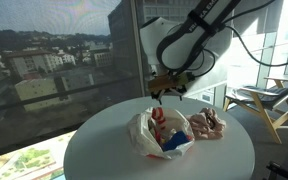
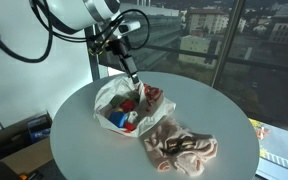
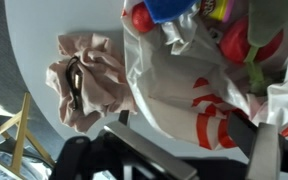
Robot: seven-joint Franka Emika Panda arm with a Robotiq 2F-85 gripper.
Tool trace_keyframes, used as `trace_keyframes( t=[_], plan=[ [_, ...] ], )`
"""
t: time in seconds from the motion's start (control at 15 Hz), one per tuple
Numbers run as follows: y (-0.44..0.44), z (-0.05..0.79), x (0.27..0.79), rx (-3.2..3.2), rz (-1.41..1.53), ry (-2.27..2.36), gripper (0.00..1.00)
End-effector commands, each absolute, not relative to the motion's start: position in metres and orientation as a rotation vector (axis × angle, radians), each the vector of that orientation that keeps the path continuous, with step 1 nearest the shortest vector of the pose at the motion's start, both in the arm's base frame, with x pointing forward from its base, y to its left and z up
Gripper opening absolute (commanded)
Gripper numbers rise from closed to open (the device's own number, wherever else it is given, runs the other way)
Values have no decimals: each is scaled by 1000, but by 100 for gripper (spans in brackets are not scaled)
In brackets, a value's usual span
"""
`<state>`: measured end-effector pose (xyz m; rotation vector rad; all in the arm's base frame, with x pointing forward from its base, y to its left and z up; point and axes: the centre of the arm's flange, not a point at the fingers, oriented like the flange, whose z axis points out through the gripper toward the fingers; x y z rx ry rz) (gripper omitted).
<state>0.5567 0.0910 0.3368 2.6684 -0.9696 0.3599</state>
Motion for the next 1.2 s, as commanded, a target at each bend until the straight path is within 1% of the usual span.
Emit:
trace_keyframes(
  t=[0.0,0.27,0.4,0.67,0.93,1.0,1.07,1.13],
  plan=[
    [118,297,605,2748,277,-832,100],
    [124,237,622,2816,131,-731,100],
    [127,214,631,2852,131,-675,100],
    [136,186,652,2907,222,-577,100],
    [132,152,651,2945,134,-545,100],
    [132,147,650,2955,109,-544,75],
    [131,145,649,2958,87,-543,75],
    [132,146,648,2957,69,-550,66]
  ],
)
